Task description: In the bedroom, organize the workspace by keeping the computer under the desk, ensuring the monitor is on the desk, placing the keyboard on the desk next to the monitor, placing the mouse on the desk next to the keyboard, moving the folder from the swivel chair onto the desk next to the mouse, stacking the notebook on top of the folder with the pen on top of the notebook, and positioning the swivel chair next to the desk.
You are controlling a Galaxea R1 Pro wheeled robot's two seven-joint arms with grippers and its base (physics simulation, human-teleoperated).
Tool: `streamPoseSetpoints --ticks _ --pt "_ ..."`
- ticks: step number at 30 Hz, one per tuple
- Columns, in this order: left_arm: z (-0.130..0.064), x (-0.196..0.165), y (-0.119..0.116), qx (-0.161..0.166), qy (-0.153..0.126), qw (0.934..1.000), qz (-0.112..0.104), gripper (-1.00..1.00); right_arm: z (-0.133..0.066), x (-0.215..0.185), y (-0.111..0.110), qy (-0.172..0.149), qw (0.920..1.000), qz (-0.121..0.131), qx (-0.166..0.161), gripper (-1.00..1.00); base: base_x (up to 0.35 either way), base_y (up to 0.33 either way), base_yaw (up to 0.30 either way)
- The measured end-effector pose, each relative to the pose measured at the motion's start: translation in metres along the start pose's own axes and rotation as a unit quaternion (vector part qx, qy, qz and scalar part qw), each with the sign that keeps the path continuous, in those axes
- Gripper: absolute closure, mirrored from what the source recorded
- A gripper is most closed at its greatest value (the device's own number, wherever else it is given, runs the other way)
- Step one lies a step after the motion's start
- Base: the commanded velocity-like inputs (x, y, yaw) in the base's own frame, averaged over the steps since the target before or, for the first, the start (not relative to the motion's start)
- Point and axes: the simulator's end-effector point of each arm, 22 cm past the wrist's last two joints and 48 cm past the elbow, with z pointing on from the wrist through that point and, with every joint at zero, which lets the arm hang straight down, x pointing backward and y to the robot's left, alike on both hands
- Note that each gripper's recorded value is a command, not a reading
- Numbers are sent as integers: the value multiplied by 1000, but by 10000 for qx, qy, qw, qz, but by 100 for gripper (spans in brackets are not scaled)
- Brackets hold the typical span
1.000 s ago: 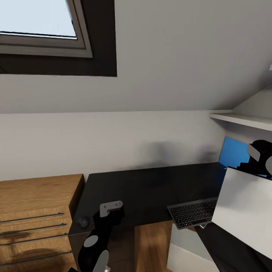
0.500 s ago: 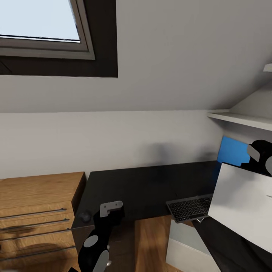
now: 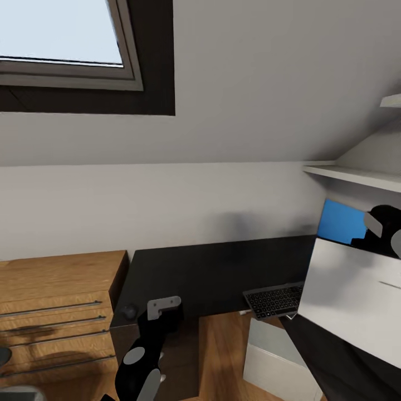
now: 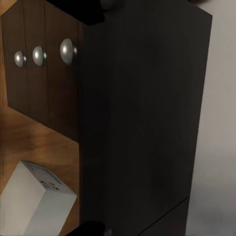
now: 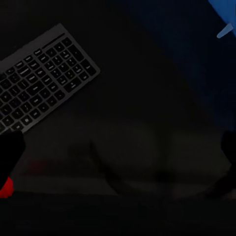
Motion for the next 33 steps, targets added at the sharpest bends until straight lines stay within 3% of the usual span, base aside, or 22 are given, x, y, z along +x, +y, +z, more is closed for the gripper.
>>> streamPoseSetpoints --ticks 3,10,14,33 --pt "0 0 0 0 0 10000 0 -100 -3 -3 25 -41 9984 -20 -571 -100 -9 0 0" --pt "0 0 -1 6 1 10000 3 -100 -10 -8 35 -54 9967 -9 -813 -100 -107 0 0" --pt "0 0 -1 7 0 10000 4 -100 -27 -16 55 -88 9915 -19 -1297 -100 -15 0 0" --pt "-1 1 -3 33 6 10000 20 -100 -39 -30 60 -255 9896 -35 -1416 -100 -51 5 0"
